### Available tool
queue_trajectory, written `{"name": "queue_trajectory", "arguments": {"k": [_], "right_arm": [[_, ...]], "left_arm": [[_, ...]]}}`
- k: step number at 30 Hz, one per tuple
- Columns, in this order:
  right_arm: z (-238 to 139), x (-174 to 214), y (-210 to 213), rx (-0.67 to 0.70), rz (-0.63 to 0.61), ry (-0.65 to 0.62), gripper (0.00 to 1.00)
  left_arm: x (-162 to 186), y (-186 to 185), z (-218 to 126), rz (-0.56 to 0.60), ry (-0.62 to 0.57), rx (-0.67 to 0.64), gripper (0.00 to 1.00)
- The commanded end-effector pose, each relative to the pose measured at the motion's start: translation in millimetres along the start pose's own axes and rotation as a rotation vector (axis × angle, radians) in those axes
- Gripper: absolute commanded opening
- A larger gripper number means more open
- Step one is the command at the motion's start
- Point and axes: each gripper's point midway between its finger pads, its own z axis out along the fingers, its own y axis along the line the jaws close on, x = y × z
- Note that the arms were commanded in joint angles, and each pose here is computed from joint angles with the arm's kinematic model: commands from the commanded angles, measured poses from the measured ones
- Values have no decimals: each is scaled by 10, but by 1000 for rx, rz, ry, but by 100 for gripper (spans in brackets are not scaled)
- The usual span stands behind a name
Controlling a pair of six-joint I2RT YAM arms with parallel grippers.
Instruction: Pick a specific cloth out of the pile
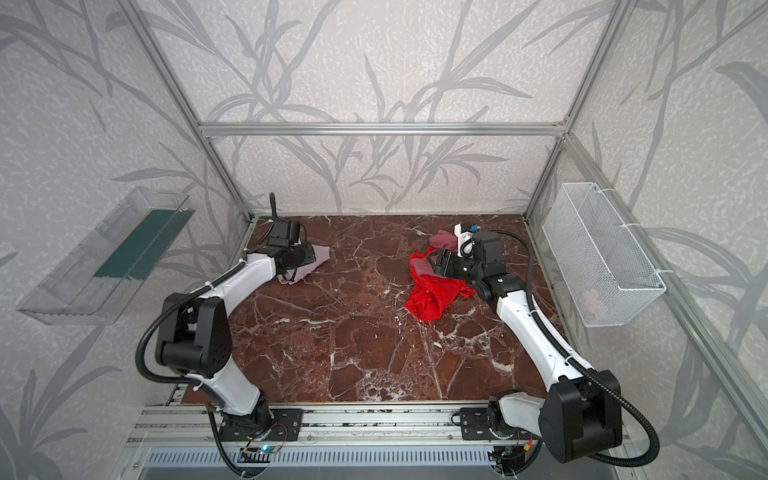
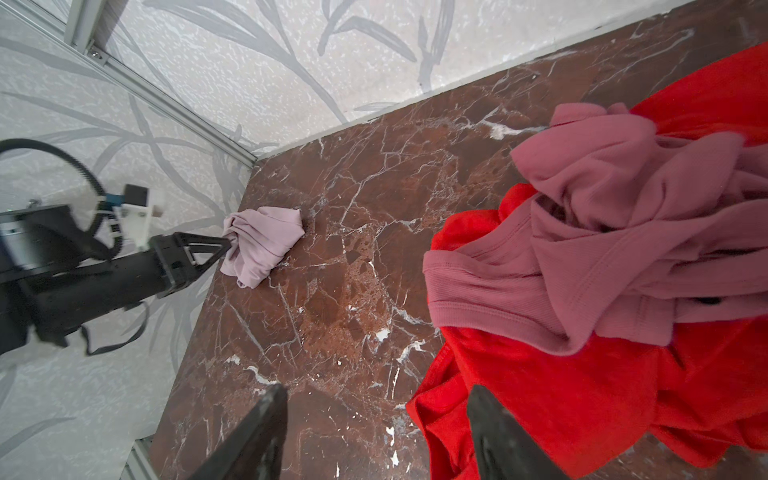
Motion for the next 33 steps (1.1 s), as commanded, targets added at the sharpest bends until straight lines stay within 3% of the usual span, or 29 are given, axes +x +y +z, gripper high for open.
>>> {"name": "queue_trajectory", "arguments": {"k": [1, 4, 5, 6, 7, 10, 15, 18, 21, 33], "right_arm": [[-157, -184, -114, 95, -83, -85, 68], [-218, -218, -397, 239, -135, -153, 69], [-236, -229, -475, 278, -155, -176, 69], [-254, -223, -578, 327, -183, -199, 70], [-277, -223, -684, 381, -198, -222, 71], [-330, -167, -1024, 534, -257, -291, 72], [-285, -9, -1340, 640, -419, -382, 73], [-310, 87, -1525, 712, -449, -439, 75], [-234, 159, -1546, 697, -530, -460, 75], [85, 366, -1690, 646, -537, -457, 75]], "left_arm": [[-48, -72, -277, 61, -88, 19, 47], [-74, 27, -449, 70, -163, -4, 60], [-92, 93, -499, 70, -185, -32, 78], [-95, 168, -543, 74, -204, -65, 87], [-107, 237, -574, 84, -228, -94, 89], [-95, 428, -601, 124, -277, -181, 91], [13, 666, -539, 169, -329, -261, 91], [51, 768, -576, 192, -384, -299, 91], [87, 899, -632, 163, -449, -330, 92], [282, 1249, -490, 158, -519, -392, 92]]}}
